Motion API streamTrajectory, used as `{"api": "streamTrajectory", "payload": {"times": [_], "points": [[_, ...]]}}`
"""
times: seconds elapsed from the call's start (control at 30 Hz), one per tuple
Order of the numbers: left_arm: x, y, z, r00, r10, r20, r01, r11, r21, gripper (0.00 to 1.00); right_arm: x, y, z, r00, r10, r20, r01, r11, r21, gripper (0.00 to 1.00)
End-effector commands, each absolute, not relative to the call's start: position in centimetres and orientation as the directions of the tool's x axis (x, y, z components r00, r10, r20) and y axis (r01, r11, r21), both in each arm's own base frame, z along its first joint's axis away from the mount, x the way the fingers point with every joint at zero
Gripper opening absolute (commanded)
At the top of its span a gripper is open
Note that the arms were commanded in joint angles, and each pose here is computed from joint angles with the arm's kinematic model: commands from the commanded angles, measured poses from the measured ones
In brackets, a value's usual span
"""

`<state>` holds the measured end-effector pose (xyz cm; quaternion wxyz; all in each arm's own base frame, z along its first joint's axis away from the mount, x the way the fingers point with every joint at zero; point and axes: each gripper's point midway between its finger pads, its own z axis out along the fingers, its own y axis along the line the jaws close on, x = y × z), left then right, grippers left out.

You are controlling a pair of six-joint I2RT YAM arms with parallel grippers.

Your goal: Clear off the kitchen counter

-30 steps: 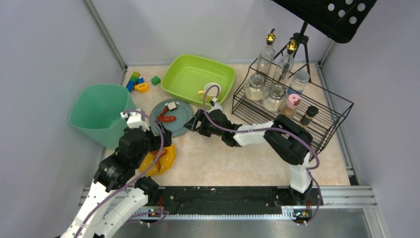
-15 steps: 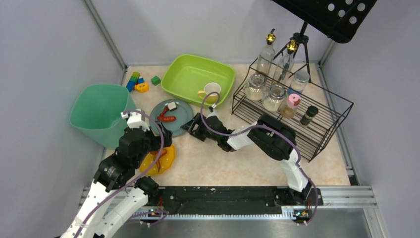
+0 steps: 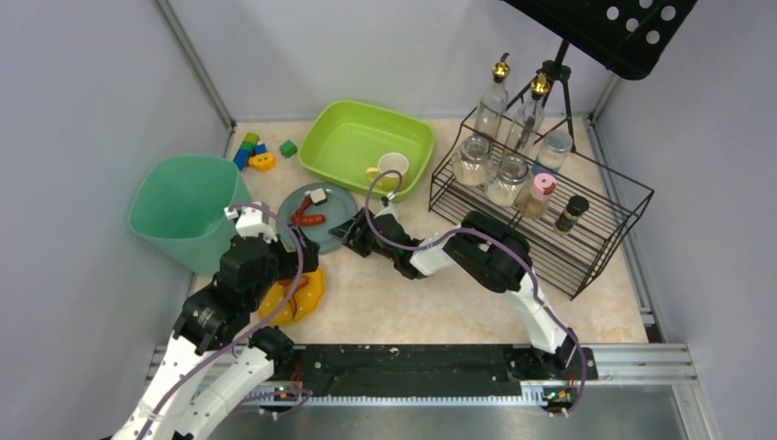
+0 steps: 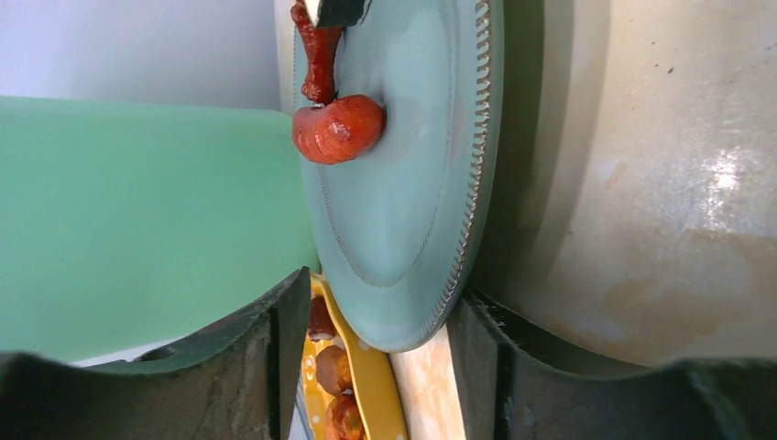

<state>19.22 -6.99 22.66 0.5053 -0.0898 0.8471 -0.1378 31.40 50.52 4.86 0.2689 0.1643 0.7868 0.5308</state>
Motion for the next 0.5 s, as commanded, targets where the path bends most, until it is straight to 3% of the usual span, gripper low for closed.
{"api": "streamTrajectory", "payload": {"times": [0.0,0.47], "points": [[19.7,-7.3,23.1,-0.451,-0.295,-0.842,0.005,0.943,-0.333,0.99,30.7,50.3,0.8,-0.808,0.529,-0.259,0.019,0.463,0.886,0.52],[19.8,-7.3,22.9,-0.457,-0.291,-0.841,-0.001,0.945,-0.327,0.99,30.4,48.5,-0.6,-0.793,0.562,-0.236,0.053,0.449,0.892,0.11]]}}
